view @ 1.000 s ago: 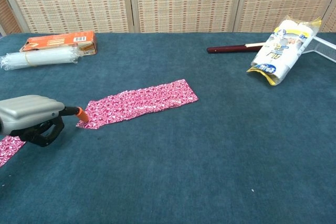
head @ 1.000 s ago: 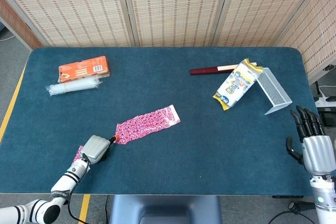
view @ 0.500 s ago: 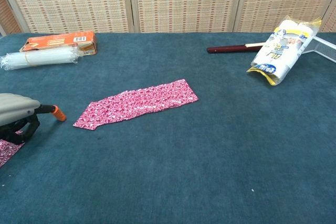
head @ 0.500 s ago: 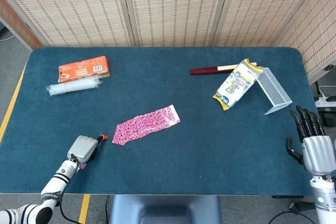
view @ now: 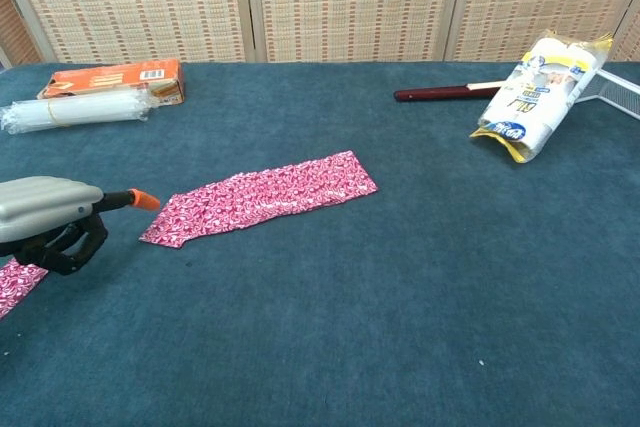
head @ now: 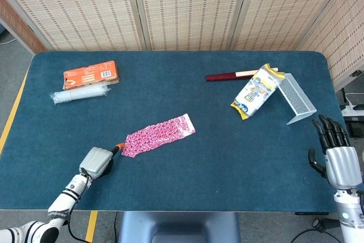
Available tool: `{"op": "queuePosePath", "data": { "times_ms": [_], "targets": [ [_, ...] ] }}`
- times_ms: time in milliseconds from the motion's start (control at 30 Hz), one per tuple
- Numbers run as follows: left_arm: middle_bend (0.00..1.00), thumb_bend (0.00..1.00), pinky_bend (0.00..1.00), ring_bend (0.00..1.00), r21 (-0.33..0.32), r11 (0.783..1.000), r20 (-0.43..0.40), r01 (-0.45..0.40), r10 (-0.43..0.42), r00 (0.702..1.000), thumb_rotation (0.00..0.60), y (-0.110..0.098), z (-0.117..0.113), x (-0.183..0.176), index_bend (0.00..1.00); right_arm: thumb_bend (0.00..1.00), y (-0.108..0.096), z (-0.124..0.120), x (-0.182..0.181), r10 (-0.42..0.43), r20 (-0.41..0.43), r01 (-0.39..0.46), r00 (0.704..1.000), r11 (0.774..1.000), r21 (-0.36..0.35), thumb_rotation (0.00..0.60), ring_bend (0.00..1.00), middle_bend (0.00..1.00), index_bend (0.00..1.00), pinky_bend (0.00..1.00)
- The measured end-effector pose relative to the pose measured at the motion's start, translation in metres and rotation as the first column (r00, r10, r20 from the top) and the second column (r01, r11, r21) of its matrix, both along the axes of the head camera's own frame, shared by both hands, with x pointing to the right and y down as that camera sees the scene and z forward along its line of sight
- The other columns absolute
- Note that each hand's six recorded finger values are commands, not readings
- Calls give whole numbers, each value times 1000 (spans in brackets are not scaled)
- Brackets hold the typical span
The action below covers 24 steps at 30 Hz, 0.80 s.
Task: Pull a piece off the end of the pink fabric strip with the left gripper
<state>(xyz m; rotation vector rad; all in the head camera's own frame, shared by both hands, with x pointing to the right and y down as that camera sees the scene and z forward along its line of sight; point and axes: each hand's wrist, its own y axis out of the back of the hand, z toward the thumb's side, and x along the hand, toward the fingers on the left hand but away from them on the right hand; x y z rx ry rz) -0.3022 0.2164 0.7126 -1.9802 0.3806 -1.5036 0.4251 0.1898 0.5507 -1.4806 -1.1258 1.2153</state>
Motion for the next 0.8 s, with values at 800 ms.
{"op": "queuePosePath", "data": {
  "times_ms": [800],
  "targets": [
    [718,797,778,754,-63,998,71,-25,29,997,600,1,16,-2,160,575,1,-2,1,-1,5,1,1000,1000,2,600,0,0,0,105]
  ]
}}
